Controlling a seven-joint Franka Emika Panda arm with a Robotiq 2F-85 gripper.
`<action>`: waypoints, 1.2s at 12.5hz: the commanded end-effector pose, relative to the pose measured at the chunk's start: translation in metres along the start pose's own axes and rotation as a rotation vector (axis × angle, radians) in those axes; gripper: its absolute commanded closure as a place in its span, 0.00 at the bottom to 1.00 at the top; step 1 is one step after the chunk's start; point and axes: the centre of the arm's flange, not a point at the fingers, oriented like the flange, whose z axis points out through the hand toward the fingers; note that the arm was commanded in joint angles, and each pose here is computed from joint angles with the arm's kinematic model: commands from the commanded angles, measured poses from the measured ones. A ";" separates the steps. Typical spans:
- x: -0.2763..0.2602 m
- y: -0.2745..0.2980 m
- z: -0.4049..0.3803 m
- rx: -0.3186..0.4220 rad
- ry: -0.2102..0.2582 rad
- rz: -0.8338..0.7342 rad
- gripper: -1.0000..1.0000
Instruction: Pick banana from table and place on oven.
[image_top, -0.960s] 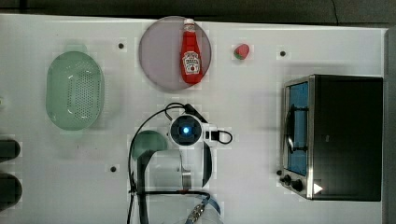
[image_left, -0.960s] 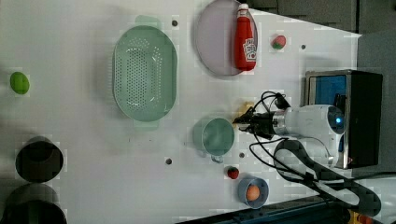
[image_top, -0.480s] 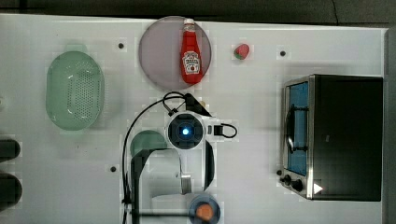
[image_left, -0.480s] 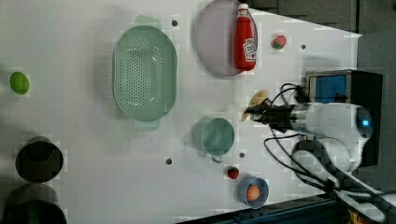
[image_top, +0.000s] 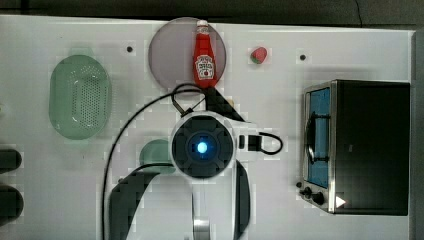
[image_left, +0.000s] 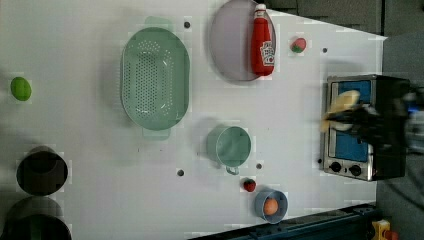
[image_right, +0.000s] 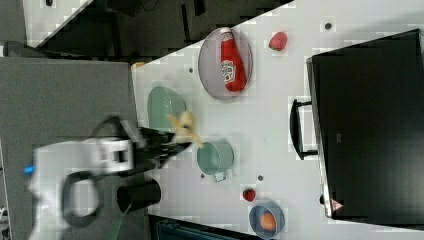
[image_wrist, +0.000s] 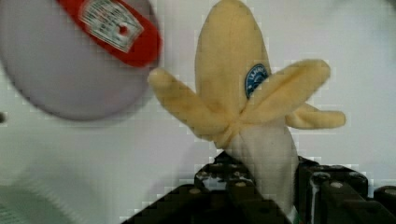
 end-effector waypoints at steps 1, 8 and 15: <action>0.035 0.033 -0.065 -0.021 -0.025 0.105 0.75; 0.140 0.135 -0.090 0.016 -0.040 0.026 0.75; 0.248 0.255 -0.005 -0.041 0.059 -0.212 0.75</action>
